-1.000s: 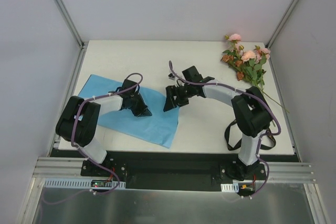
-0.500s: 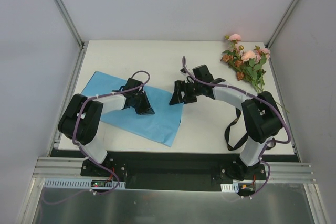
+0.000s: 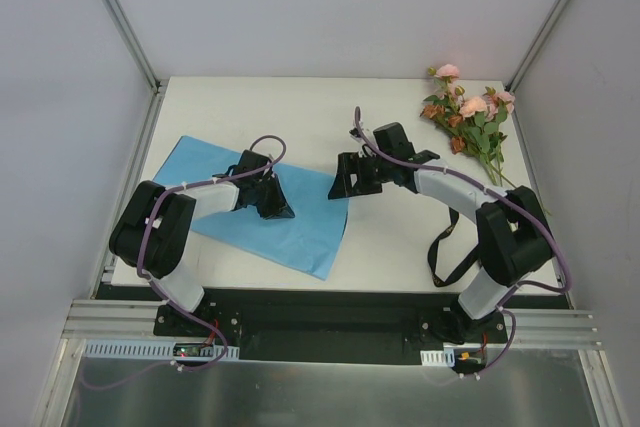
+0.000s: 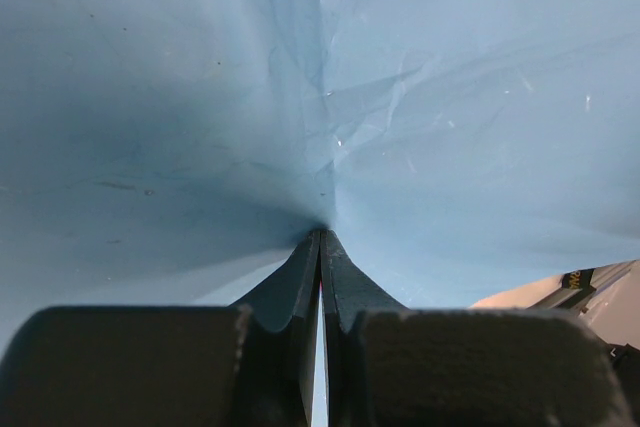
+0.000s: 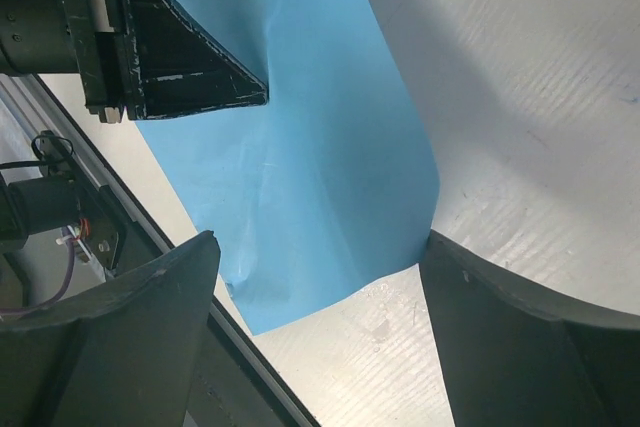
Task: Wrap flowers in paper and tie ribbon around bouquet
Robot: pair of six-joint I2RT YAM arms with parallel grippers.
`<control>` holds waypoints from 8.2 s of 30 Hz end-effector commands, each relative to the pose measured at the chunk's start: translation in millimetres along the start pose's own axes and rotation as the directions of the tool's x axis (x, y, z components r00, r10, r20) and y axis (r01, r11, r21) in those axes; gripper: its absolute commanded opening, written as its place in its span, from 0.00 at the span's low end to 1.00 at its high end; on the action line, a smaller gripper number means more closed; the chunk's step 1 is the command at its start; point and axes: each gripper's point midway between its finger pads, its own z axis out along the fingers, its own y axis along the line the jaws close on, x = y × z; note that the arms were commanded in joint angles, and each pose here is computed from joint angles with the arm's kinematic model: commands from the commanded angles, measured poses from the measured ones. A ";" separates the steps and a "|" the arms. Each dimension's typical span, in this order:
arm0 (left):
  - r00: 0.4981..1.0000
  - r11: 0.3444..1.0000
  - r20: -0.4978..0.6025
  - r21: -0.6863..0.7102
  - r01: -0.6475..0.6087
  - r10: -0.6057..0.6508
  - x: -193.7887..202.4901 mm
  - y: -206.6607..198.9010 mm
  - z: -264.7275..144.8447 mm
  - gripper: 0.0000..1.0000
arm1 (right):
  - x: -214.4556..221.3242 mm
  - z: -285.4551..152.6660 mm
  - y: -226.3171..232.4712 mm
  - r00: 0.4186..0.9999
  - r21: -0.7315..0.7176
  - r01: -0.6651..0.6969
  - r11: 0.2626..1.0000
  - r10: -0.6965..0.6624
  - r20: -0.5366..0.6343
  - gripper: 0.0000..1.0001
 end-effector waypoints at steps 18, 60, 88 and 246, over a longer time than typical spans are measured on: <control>0.993 0.987 -0.116 -0.157 -0.033 0.015 40.3 47.0 6.9 0.00 | -2.3 -6.8 21.7 0.973 -0.103 -0.211 0.972 0.219 0.067 0.84; 0.990 0.977 0.080 0.172 -0.127 0.115 -49.1 -85.5 -33.3 0.38 | -68.2 -53.3 -52.2 0.928 0.147 0.096 0.984 -0.142 0.345 0.00; 0.775 0.960 0.632 0.233 -0.152 -0.030 -12.2 -60.3 -309.2 0.57 | 156.0 27.9 177.6 0.477 -0.127 0.873 0.470 -0.878 0.029 0.01; 0.852 0.998 0.521 0.006 0.059 -0.053 -36.4 11.5 -223.6 0.51 | 77.1 80.3 194.9 0.572 -0.034 0.813 0.581 -0.787 0.233 0.00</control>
